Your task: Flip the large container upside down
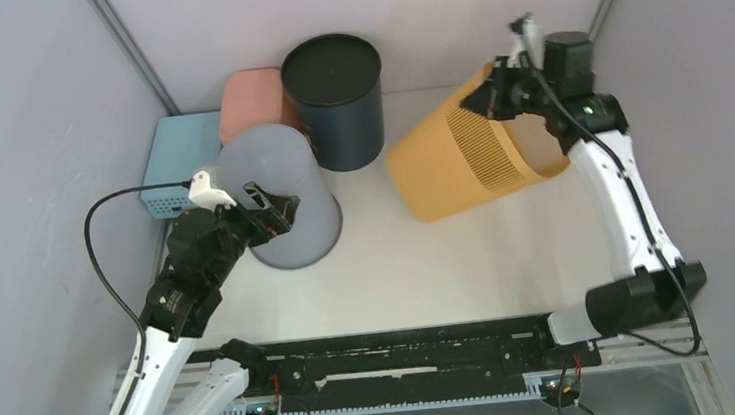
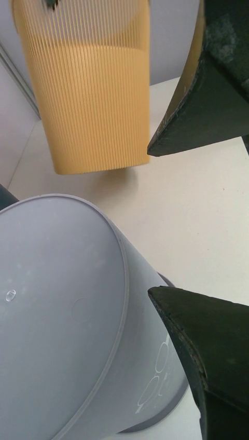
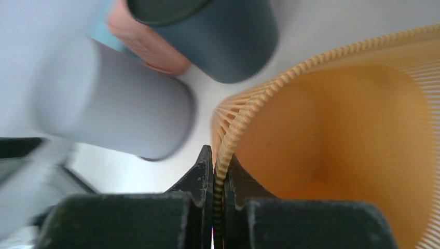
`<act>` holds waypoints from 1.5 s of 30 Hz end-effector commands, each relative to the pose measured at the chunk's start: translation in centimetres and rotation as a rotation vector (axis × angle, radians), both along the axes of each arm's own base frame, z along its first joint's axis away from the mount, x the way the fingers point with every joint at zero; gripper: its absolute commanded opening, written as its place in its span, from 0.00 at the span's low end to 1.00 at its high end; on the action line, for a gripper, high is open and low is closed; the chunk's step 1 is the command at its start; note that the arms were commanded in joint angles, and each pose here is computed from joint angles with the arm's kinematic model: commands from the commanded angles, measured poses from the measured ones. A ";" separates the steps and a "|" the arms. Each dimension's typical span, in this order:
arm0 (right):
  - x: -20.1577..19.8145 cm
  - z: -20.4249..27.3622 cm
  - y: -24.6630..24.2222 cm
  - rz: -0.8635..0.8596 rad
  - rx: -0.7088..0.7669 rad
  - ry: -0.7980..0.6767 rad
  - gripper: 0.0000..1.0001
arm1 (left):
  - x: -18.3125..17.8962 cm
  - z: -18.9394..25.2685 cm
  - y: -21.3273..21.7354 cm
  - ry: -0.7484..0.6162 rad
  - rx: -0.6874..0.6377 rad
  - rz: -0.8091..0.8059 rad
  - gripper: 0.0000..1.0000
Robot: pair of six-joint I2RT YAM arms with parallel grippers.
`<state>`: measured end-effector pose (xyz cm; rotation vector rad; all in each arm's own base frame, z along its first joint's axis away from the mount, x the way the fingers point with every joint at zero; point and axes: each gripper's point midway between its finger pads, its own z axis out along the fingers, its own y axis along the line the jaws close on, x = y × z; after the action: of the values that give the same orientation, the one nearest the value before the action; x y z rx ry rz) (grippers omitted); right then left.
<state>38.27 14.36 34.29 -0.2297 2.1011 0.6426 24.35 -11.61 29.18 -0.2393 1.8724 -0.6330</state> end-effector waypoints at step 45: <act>0.9 4.0 1.0 0.254 1.509 0.272 0.00 | 0.7 2.3 0.4 -0.051 -0.003 0.030 1.00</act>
<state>39.33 15.14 31.98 0.4912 1.5170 2.1208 25.34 -12.05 28.29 -0.2485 1.9050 -0.6243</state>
